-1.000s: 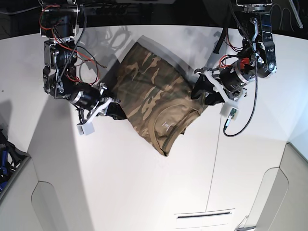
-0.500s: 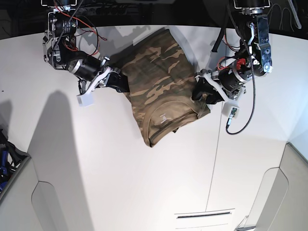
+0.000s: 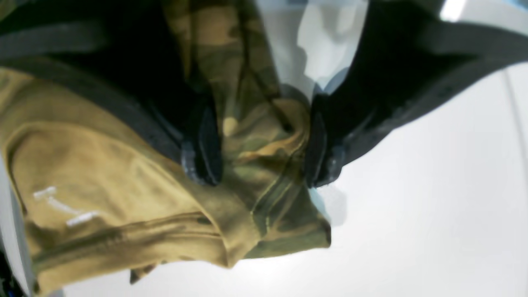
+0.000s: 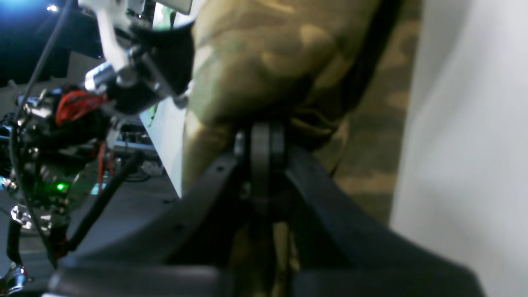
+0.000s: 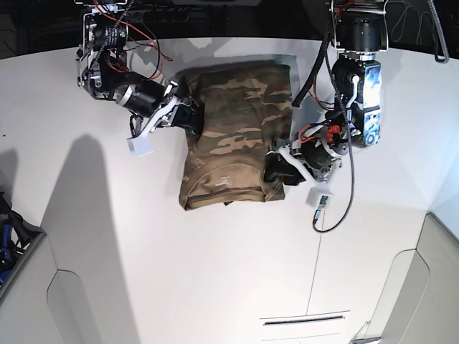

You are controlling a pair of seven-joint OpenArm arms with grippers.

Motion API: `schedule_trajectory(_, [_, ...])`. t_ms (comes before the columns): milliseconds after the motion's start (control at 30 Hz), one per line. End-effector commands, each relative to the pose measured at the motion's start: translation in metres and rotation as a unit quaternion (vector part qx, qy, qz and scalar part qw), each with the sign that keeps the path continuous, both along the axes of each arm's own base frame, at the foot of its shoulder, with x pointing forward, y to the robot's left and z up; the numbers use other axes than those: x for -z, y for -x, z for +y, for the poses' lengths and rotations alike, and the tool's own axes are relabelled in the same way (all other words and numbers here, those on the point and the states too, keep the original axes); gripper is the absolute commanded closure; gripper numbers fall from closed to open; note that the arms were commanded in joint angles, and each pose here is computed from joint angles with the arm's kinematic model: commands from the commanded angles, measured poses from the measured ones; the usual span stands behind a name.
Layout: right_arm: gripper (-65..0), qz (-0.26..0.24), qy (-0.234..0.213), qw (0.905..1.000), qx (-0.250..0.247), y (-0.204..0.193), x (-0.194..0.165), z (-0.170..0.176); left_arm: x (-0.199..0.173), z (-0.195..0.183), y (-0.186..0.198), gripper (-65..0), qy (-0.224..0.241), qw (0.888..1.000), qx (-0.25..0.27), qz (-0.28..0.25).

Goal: Fold the T-shirt properly

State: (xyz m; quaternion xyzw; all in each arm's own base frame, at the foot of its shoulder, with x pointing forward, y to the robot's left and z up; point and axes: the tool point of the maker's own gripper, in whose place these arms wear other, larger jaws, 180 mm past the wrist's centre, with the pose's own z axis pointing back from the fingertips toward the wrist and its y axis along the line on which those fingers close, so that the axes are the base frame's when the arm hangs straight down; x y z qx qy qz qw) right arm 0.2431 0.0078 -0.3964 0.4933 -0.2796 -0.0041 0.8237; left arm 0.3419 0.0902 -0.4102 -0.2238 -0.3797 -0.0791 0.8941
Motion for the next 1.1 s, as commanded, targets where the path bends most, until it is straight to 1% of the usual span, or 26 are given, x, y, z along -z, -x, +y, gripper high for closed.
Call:
schedule_trajectory(0, [0.0,-0.006,-0.013,0.9999,-0.002,-0.001,-0.007,0.005,-0.008,-0.004,-0.009,-36.5,-0.007,1.000,0.008,-0.012])
schedule_trajectory(67, [0.0,-0.005,-0.015,0.9999,-0.001,-0.001,-0.007,0.006,-0.010,-0.007,-0.012,-36.5,-0.021,1.000,0.018,-0.015])
schedule_trajectory(200, [0.0,-0.009,-0.011,0.9999,-0.001,-0.002,-0.008,0.003,-0.011,-0.003,-0.013,-36.5,-0.026,0.999,0.019,-0.016])
schedule_trajectory(267, [0.0,-0.017,-0.004,0.9998,-0.002,-0.004,-0.011,0.000,-0.019,0.001,-0.016,-36.5,-0.029,0.999,0.020,-0.027])
schedule_trajectory(333, [0.0,-0.031,0.011,0.9994,-0.005,-0.006,-0.016,-0.006,-0.031,0.005,-0.017,-36.5,-0.030,0.998,0.024,-0.040])
schedule_trajectory(467, [0.0,-0.058,0.064,0.9959,-0.025,-0.004,-0.023,-0.025,-0.048,0.012,-0.005,-36.5,-0.050,0.996,0.038,-0.058])
schedule_trajectory(600, [0.0,-0.087,0.107,0.9896,-0.039,0.000,-0.035,-0.046,-0.054,0.025,0.014,-36.5,-0.071,0.995,0.039,-0.065])
schedule_trajectory(767, [0.0,-0.094,0.154,0.9813,-0.065,0.013,-0.037,-0.070,-0.062,0.047,0.048,-36.5,-0.064,0.996,0.011,-0.058])
schedule_trajectory(833, [0.0,-0.088,0.157,0.9809,-0.073,0.021,-0.036,-0.077,-0.063,0.055,0.065,-36.5,-0.060,0.997,0.001,-0.051])
schedule_trajectory(933, [0.0,-0.071,0.152,0.9819,-0.088,0.033,-0.034,-0.085,-0.057,0.072,0.093,-36.5,-0.073,0.997,-0.015,-0.029])
schedule_trajectory(1067, [0.0,-0.039,0.159,0.9800,-0.112,0.055,-0.026,-0.096,-0.035,0.090,0.142,-36.5,-0.095,0.995,-0.025,0.032])
